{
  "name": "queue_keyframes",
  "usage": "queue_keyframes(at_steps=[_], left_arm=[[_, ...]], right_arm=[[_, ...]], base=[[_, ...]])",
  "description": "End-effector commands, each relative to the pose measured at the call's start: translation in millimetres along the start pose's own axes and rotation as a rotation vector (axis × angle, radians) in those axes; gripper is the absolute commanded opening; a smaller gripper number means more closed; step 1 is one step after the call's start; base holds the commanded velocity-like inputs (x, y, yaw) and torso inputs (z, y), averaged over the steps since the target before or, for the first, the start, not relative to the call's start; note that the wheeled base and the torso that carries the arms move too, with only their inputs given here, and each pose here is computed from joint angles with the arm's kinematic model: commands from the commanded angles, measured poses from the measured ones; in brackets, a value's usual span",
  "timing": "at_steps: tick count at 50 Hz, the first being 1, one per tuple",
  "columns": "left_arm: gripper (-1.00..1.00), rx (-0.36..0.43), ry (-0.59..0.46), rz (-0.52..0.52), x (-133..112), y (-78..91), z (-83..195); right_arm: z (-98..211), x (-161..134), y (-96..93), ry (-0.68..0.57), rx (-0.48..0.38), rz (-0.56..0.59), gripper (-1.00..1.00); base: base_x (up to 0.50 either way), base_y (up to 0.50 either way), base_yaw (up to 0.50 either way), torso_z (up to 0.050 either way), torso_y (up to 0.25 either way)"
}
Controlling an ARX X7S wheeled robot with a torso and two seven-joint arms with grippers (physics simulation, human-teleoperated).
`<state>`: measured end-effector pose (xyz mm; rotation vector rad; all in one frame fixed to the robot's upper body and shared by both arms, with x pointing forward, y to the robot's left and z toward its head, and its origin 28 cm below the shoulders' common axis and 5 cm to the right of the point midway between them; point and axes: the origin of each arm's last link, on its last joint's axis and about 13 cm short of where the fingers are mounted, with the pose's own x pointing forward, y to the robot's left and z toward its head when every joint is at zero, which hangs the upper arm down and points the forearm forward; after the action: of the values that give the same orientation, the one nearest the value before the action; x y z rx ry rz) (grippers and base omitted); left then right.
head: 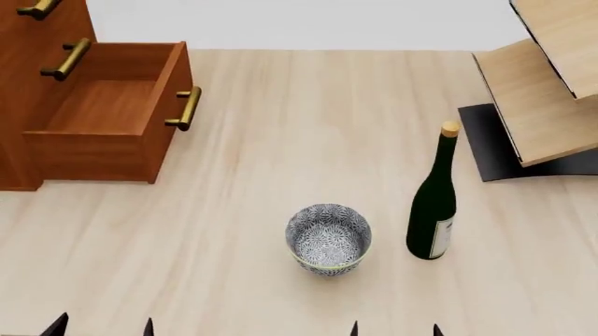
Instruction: Put the wine bottle in the bottom drawer of the cabinet.
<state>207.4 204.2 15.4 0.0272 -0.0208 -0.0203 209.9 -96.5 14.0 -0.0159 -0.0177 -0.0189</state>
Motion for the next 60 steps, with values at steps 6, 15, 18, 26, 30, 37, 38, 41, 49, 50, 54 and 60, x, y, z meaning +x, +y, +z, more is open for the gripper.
queue_keyframes(at_steps=[6,15,18,26,30,37,38,41,49,50,54,60], left_arm=[[1.0,0.009,-0.003,-0.005,-0.9,-0.4,1.6],[1.0,0.007,-0.001,-0.009,0.3,-0.1,-0.1],[1.0,0.002,0.001,-0.005,0.5,0.3,-0.2],[1.0,0.003,0.009,-0.013,1.6,-0.3,-0.9],[1.0,0.006,0.008,-0.01,0.9,-0.5,0.0],[1.0,0.005,0.012,-0.002,0.7,-0.4,-0.2],[1.0,0.006,0.012,-0.003,0.6,-0.5,0.0],[1.0,0.008,0.009,-0.001,0.5,-0.5,0.1],[1.0,0.017,-0.008,-0.004,-0.6,-0.8,0.6],[1.0,0.016,-0.009,-0.004,-1.0,-0.5,0.8],[1.0,0.016,-0.009,-0.003,-1.8,-0.7,1.6],[1.0,0.019,-0.03,-0.008,-3.0,-1.5,1.8]], right_arm=[[0.2,-0.1,0.9,-0.009,-0.017,0.0,1.0],[0.1,-0.2,1.7,-0.011,-0.035,-0.002,1.0],[0.4,-0.4,1.6,-0.011,-0.034,-0.003,1.0],[-0.3,0.0,1.3,-0.004,-0.027,-0.002,1.0],[-1.0,0.7,1.1,-0.002,-0.026,0.0,1.0],[0.1,-0.1,1.3,-0.002,-0.022,-0.001,1.0],[-0.1,0.1,1.0,-0.003,-0.02,-0.001,1.0],[-0.2,0.2,1.0,-0.003,-0.019,-0.001,1.0],[1.5,-0.4,1.8,-0.009,-0.03,-0.004,1.0],[1.4,0.0,1.3,-0.006,-0.029,-0.01,1.0],[1.9,-0.9,4.9,-0.016,-0.086,0.002,1.0],[3.2,-1.6,4.1,-0.021,-0.101,-0.01,1.0]], base=[[0.0,0.0,0.0,0.05,0.0],[0.0,0.0,0.0,0.05,0.0],[0.0,0.0,0.0,0.046,0.0],[0.0,0.38,0.0,0.0,0.0],[0.0,0.41,0.0,0.0,0.0],[0.0,0.49,0.0,0.0,0.0],[0.0,0.5,0.0,0.0,0.0],[0.0,0.5,0.0,0.0,0.0],[0.0,0.44,0.0,0.0,0.0],[0.0,0.0,0.0,0.0,0.0],[0.0,-0.01,0.0,0.0,0.0],[0.0,0.0,0.0,0.0,0.0]])
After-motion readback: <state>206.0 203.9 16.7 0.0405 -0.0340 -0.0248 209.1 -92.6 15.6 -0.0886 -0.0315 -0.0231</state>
